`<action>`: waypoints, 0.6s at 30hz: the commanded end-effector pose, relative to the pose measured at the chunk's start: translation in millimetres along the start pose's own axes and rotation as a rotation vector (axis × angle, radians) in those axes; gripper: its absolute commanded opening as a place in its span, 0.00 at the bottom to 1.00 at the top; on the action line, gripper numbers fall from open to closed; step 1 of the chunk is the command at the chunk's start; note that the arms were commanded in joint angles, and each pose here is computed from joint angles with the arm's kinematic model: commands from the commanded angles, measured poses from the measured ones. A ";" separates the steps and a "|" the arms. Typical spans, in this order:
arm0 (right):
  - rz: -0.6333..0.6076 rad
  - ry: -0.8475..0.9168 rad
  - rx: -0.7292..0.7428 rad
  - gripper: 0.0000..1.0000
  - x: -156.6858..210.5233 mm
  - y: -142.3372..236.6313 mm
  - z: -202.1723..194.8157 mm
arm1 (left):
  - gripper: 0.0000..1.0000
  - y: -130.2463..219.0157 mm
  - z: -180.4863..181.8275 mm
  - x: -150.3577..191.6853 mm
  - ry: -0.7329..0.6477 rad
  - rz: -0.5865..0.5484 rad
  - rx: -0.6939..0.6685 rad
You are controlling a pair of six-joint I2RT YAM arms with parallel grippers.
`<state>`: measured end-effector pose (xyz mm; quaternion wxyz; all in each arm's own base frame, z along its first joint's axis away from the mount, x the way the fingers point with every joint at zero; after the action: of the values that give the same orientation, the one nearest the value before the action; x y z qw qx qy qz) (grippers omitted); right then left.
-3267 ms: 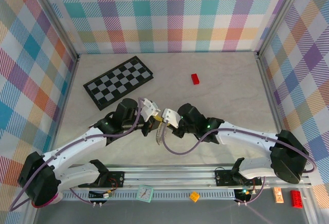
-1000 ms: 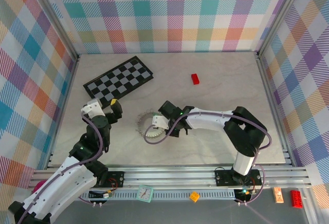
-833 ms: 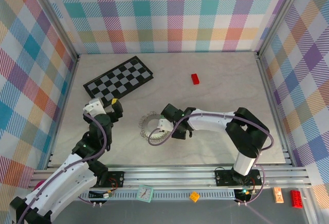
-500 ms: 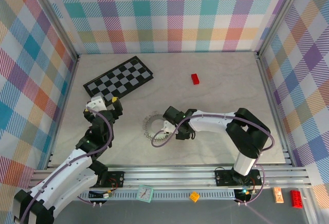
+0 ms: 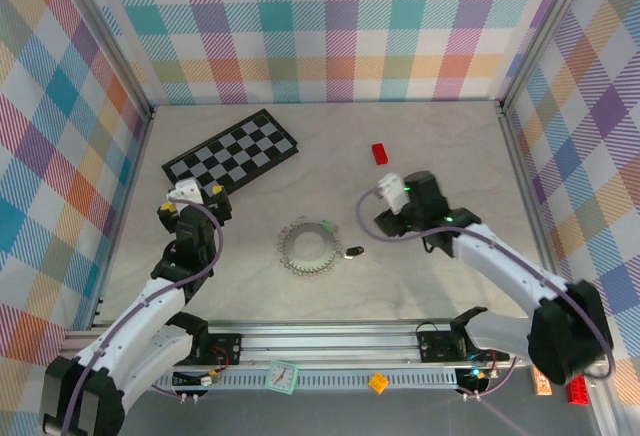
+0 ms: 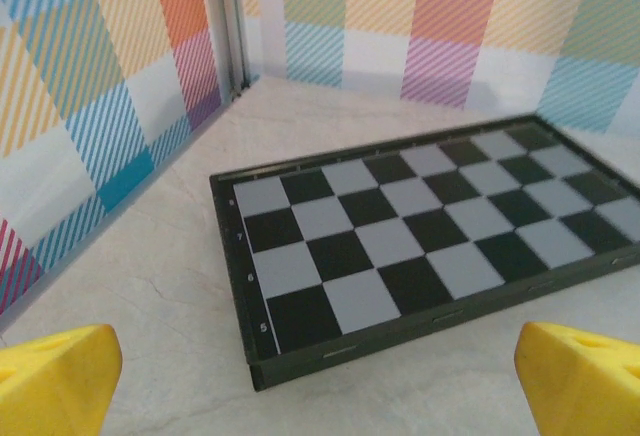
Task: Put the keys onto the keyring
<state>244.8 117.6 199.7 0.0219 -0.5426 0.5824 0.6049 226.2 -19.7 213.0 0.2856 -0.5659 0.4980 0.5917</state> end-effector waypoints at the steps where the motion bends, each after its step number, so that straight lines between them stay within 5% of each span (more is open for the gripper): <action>1: -0.150 -0.242 0.155 0.68 17.5 -2.0 -31.2 | 1.00 -11.8 2.1 5.0 -0.041 0.003 0.020; 6: -0.273 -0.320 0.413 0.68 63.9 -13.7 -67.0 | 1.00 -31.2 9.8 21.6 -0.005 0.009 -0.010; 10: -0.403 -0.308 0.386 0.68 68.2 -32.1 -71.8 | 0.99 -46.7 9.1 41.1 -0.030 0.041 0.014; 18: -0.377 -0.395 0.312 0.63 85.5 -57.1 -84.9 | 0.98 -65.9 -6.4 51.0 -0.043 -0.023 0.166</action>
<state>288.0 21.0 99.0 0.2849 -0.4611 0.5948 0.5937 265.5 -10.4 130.5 0.2876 -0.5045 0.5317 0.6165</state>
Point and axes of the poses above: each hand's point on the last joint's axis, 136 mm out from that joint toward the fingers, its own y axis back along the fingers, its own z axis along the line the jaws close on, x = y × z, the point moved 9 cm from there along y, back along the fingers, and after that the axes turned 8 degrees about y, right-handed, at the moved point
